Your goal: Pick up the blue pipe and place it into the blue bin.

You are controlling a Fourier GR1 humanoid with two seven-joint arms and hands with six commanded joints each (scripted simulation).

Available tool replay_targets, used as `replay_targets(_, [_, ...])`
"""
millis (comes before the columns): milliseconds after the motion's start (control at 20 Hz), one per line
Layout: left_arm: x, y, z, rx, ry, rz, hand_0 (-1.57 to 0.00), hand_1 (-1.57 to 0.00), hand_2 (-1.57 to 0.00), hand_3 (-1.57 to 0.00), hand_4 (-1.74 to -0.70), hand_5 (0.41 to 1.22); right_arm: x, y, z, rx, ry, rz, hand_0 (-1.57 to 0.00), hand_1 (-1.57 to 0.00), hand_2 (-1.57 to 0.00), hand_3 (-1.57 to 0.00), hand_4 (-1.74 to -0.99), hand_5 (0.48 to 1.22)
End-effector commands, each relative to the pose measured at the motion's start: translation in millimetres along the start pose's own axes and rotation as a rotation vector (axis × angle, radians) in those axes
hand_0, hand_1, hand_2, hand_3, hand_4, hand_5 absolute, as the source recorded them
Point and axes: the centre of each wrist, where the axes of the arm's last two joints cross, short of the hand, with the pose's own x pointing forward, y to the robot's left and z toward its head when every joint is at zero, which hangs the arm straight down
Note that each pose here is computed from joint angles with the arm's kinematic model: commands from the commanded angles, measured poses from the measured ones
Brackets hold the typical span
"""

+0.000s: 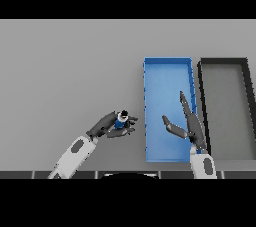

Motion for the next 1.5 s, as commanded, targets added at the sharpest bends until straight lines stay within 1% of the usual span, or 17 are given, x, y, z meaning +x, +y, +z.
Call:
replay_targets(0, [7,-3,-2,0.014,-0.026,0.001,-1.43,-1.45,-1.46,-1.38,-1.69,1.172,-2,2.0,-1,-0.006,0.019,0.003,0.00,0.00,0.00,0.00,-1.189,0.601])
replay_targets(100, [19,-4,-5,0.032,-0.095,0.010,-1.48,-1.49,-1.50,-1.42,-1.71,1.190,-1,0.5,0,-0.014,0.007,0.018,0.00,0.00,0.00,0.00,-1.187,0.603])
replay_targets(150, [25,-3,-9,0.032,-0.105,0.011,-1.50,-1.51,-1.51,-1.44,-1.72,1.196,0,-3.3,-2,-0.012,0.011,0.023,0.00,0.00,0.00,0.00,-1.187,0.605])
replay_targets(250, [41,-9,-15,0.017,-0.162,0.018,-1.52,-1.53,-1.53,-1.45,-1.73,1.205,0,-0.6,-1,-0.012,0.000,0.021,0.00,0.00,0.00,0.00,-1.180,0.604])
replay_targets(500, [69,-11,-15,-0.023,-0.177,-0.004,-1.56,-1.56,-1.56,-1.49,-1.74,1.216,0,-4.6,2,-0.021,-0.004,0.029,0.00,0.00,0.00,0.00,-1.144,0.601])
replay_targets(650, [75,-14,-16,-0.041,-0.157,-0.015,-1.56,-1.56,-1.56,-1.49,-1.74,1.218,0,-4.9,2,-0.024,-0.020,0.033,0.00,0.00,0.00,0.00,-1.133,0.606])
replay_targets(750, [77,-16,-17,-0.033,-0.148,-0.026,-1.57,-1.57,-1.57,-1.50,-1.74,1.219,-1,3.8,15,-0.067,-0.018,0.026,0.00,0.00,0.00,0.00,-1.127,0.605])
replay_targets(900, [74,-16,-16,-0.034,-0.135,-0.030,-1.57,-1.57,-1.57,-1.50,-1.74,1.219,-1,24.0,46,-0.189,0.024,0.007,0.00,0.00,0.00,0.00,-1.178,0.605])
replay_targets(950, [74,-15,-15,-0.029,-0.131,-0.034,-1.57,-1.57,-1.57,-1.49,-1.74,1.219,-1,32.4,56,-0.239,0.050,-0.001,0.00,0.00,0.00,0.00,-1.178,0.605])
replay_targets(1000, [73,-13,-14,-0.029,-0.129,-0.034,-1.57,-1.57,-1.57,-1.49,-1.74,1.219,2,34.4,63,-0.269,0.055,-0.008,0.00,0.00,0.00,0.00,-1.176,0.605])
replay_targets(1050, [74,-13,-16,-0.029,-0.123,-0.036,-1.57,-1.57,-1.57,-1.50,-1.74,1.220,7,33.6,66,-0.273,0.011,-0.029,0.00,0.00,0.00,0.00,-1.186,0.615])
replay_targets(1100, [76,-12,-16,-0.034,-0.129,-0.039,-1.57,-1.57,-1.57,-1.50,-1.74,1.220,11,29.1,69,-0.263,-0.031,-0.066,0.00,0.00,0.00,0.00,-1.196,0.622])
replay_targets(1150, [77,-13,-18,-0.032,-0.121,-0.042,-1.57,-1.57,-1.57,-1.50,-1.74,1.220,19,26.2,69,-0.222,-0.075,-0.140,0.00,0.00,0.00,0.00,-1.195,0.608])
replay_targets(1250, [74,-12,-17,-0.039,-0.117,-0.037,-1.57,-1.57,-1.57,-1.50,-1.74,1.220,39,10.2,70,-0.115,-0.150,-0.177,0.00,0.00,0.00,0.00,-1.231,0.572])
replay_targets(1350, [77,-15,-18,-0.051,-0.128,-0.037,-1.57,-1.57,-1.57,-1.49,-1.74,1.221,53,4.8,63,0.021,-0.084,-0.187,0.00,0.00,0.00,0.00,-1.282,0.537])
replay_targets(1400, [76,-15,-18,-0.053,-0.120,-0.041,-1.57,-1.57,-1.57,-1.49,-1.74,1.221,59,3.1,61,0.085,-0.063,-0.167,0.00,0.00,0.00,0.00,-1.303,0.515])
replay_targets(1450, [77,-15,-20,-0.057,-0.125,-0.050,-1.57,-1.57,-1.57,-1.49,-1.74,1.221,67,5.1,54,0.140,-0.044,-0.162,0.00,0.00,0.00,0.00,-1.314,0.500])
